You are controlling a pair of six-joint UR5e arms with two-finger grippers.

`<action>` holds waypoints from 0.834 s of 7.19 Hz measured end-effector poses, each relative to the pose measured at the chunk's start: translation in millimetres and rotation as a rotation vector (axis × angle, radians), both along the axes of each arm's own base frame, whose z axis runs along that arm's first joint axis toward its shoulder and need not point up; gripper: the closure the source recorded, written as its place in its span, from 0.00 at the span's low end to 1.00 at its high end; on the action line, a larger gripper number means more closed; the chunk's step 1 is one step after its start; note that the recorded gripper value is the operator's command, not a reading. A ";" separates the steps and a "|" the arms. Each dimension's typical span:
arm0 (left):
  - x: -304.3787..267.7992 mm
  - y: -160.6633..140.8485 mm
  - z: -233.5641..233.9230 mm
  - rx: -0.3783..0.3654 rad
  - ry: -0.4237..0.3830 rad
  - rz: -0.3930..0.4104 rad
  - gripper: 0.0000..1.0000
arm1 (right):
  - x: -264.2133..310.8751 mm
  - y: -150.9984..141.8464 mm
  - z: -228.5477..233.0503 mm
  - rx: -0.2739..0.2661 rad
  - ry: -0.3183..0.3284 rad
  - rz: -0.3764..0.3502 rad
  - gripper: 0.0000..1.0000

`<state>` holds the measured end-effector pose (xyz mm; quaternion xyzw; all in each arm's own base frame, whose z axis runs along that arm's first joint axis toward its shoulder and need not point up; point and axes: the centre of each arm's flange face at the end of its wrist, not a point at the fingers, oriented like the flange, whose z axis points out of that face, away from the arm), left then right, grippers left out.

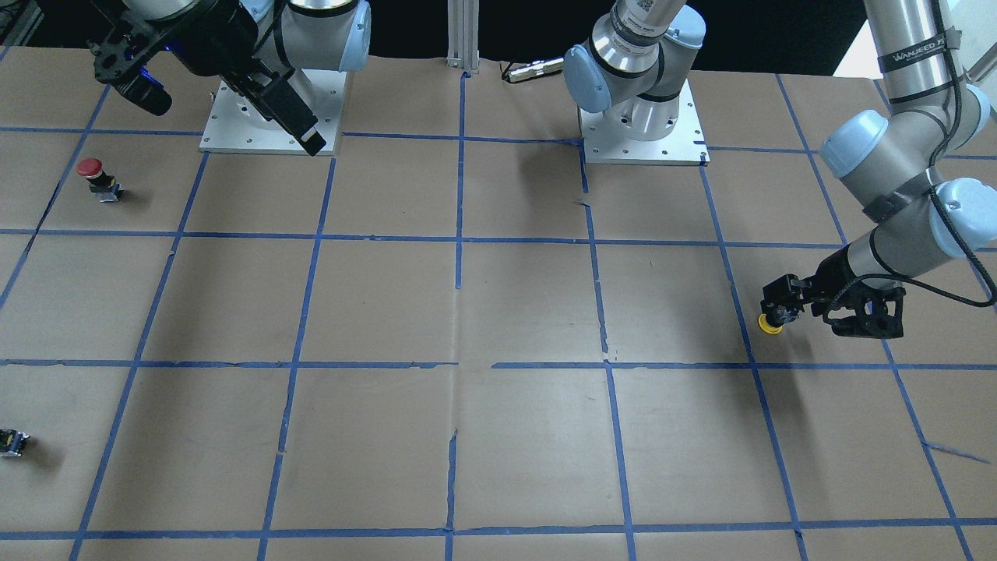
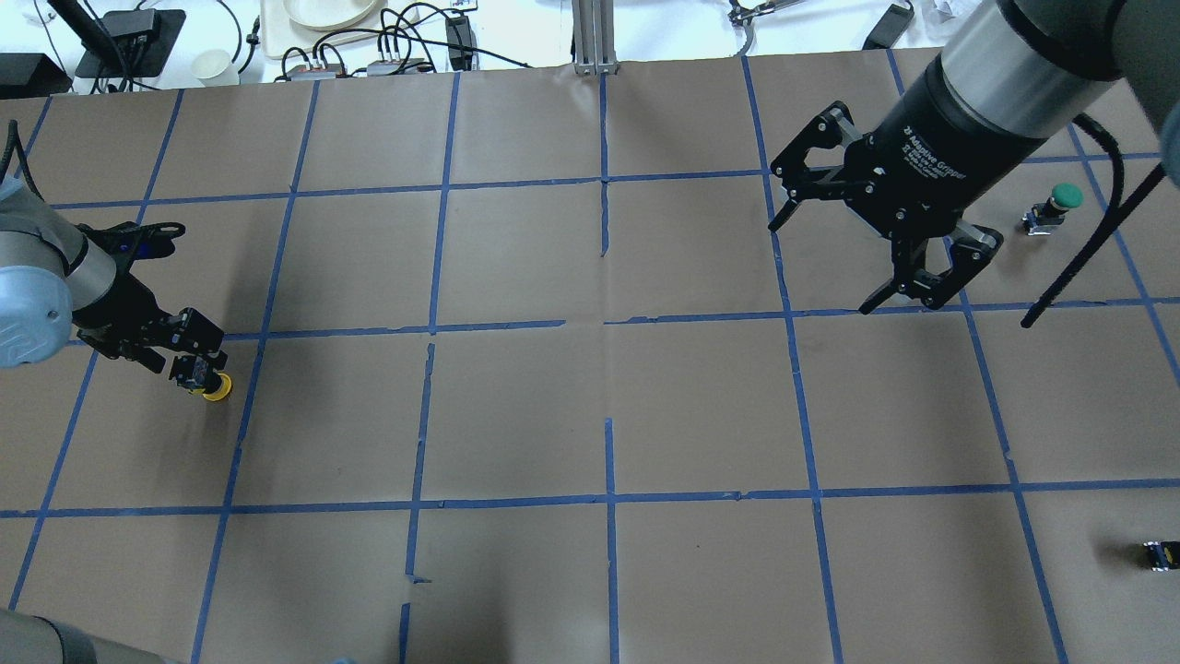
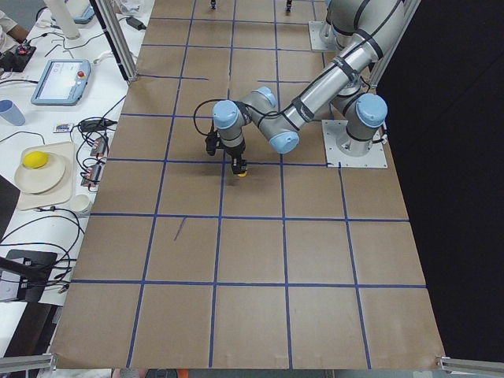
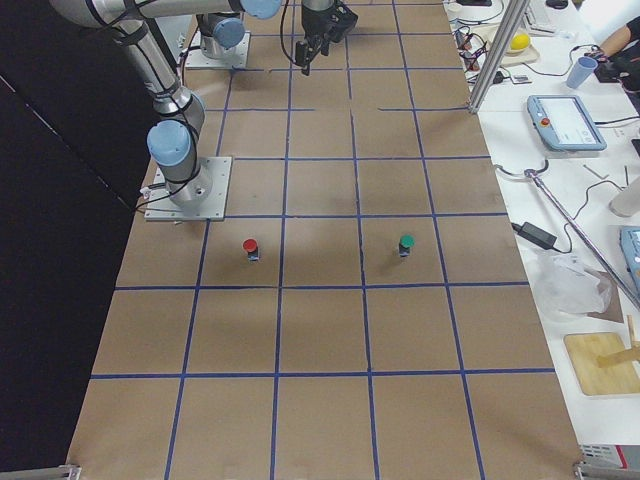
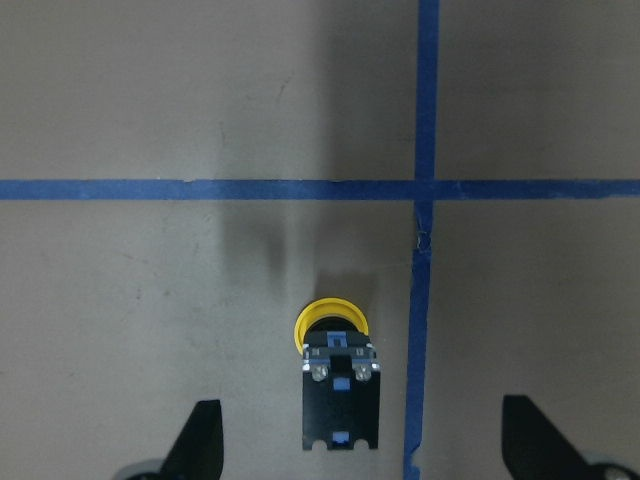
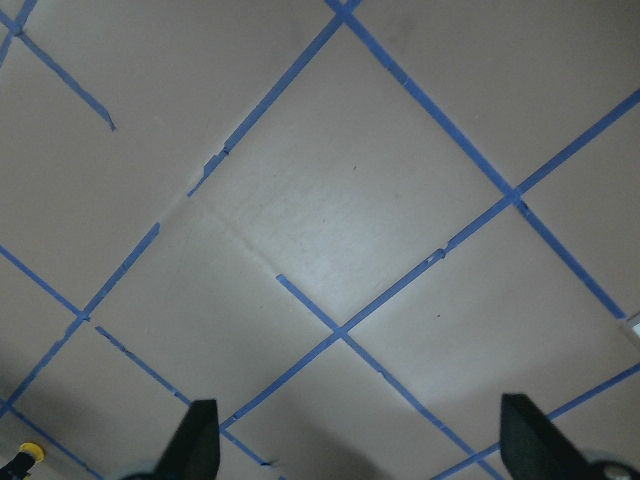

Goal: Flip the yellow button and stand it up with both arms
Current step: 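Close the left gripper on the yellow button's base and lift it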

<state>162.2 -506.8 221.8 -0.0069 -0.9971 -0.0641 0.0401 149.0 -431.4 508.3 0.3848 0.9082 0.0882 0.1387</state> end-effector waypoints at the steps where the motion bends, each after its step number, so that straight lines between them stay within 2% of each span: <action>1: -0.3 0.1 0.4 0.000 -0.002 0.001 0.40 | 2.7 -1.8 -3.0 0.012 -0.031 -0.013 0.00; 2: -0.5 0.3 1.8 -0.001 -0.005 0.001 0.42 | 4.6 -2.8 -7.2 0.027 -0.056 -0.024 0.00; 3: -0.9 0.4 4.0 -0.005 -0.007 0.000 0.53 | 5.3 -3.0 -10.1 0.038 -0.069 -0.031 0.00; 4: -1.1 0.2 6.6 -0.009 -0.010 -0.001 0.70 | 6.0 -3.3 -11.6 0.044 -0.078 -0.038 0.00; 5: -1.4 0.4 8.0 -0.011 -0.011 -0.002 0.81 | 6.5 -3.4 -14.4 0.053 -0.083 -0.043 0.00; 6: -2.0 0.6 8.5 -0.012 -0.011 -0.002 0.87 | 6.7 -2.6 -19.7 0.065 -0.085 -0.046 0.00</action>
